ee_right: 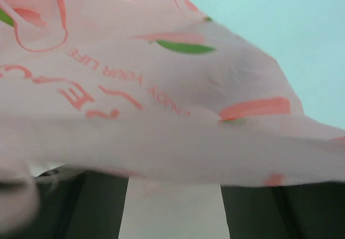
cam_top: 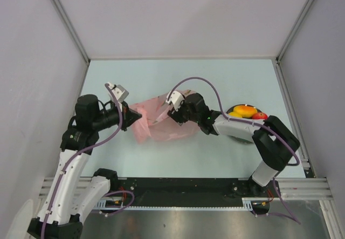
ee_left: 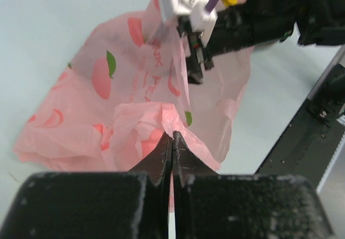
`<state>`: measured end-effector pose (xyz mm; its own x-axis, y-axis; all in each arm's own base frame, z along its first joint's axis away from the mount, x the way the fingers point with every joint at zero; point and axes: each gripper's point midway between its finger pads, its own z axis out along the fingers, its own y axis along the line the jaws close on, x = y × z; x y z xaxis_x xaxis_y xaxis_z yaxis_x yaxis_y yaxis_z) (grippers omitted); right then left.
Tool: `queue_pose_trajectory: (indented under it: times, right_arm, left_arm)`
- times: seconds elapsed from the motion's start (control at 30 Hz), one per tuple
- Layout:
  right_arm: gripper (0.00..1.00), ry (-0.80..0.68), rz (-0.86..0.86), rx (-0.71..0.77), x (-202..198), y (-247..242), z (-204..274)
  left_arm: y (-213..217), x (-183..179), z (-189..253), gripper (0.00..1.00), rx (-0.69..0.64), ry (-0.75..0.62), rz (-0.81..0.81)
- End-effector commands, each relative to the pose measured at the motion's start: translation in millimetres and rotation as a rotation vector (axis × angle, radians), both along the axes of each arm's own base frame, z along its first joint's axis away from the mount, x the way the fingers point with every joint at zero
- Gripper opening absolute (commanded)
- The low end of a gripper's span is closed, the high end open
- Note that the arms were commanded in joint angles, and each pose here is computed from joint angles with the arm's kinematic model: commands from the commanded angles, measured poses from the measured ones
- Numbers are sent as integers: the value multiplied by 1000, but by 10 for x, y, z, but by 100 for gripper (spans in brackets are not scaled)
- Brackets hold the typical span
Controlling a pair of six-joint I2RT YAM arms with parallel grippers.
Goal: Take the fake fruits out of the plastic bag
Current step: Adjust the plastic bag at the center of the board, then take out the fake fruit from the plastic bag.
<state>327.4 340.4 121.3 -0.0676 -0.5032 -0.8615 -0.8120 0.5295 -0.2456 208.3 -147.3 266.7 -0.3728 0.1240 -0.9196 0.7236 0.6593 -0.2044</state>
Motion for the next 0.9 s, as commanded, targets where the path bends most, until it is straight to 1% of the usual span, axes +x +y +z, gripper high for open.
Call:
queue_pose_trajectory:
  times: [0.0, 0.03, 0.07, 0.17, 0.2, 0.23, 0.27, 0.3, 0.33, 0.37, 0.4, 0.47, 0.53, 0.63, 0.77, 0.83, 0.87]
  right_arm:
    - [64, -70, 67, 56, 186, 392, 166]
    - [64, -92, 69, 57, 235, 432, 171]
    - [64, -101, 62, 35, 303, 441, 59]
    - [67, -185, 21, 42, 553, 472, 161]
    - [69, -194, 1, 32, 631, 467, 119]
    - [71, -216, -8, 49, 725, 506, 228]
    - [73, -223, -12, 45, 780, 500, 235]
    - [77, -231, 7, 26, 798, 532, 186]
    - [79, -247, 19, 17, 827, 552, 210]
    - [80, -261, 38, 5, 819, 576, 203]
    - [81, -296, 104, -29, 790, 618, 186]
    - [79, -307, 205, -97, 671, 668, 54]
    - [75, -343, 319, -173, 543, 733, -66]
    - [73, -393, 419, -239, 463, 775, -155]
    - [73, -450, 483, -324, 456, 814, -364]
    - [78, -498, 479, -342, 487, 869, -382]
    - [79, -525, 478, -373, 526, 858, -419]
  left_arm:
    - [34, 114, 432, 0, 2, -135, 28]
    - [37, 123, 444, 0, 4, -138, 30]
    - [41, 128, 465, 0, 4, -144, 33]
    - [61, 147, 517, 0, 9, -165, 46]
    - [71, 157, 525, 0, 12, -170, 51]
    - [74, 154, 519, 0, 12, -168, 53]
    - [77, 155, 518, 0, 14, -172, 54]
    - [72, 153, 510, 0, 12, -169, 51]
    - [73, 160, 502, 0, 13, -167, 53]
    - [73, 162, 508, 0, 12, -172, 53]
    - [74, 174, 495, 0, 13, -169, 54]
    - [79, 196, 499, 0, 13, -174, 59]
    - [79, 215, 497, 0, 13, -175, 60]
    - [85, 229, 496, 0, 13, -175, 63]
    - [88, 237, 479, 0, 12, -171, 67]
    - [88, 241, 460, 0, 11, -166, 68]
    - [96, 241, 460, 0, 11, -166, 71]
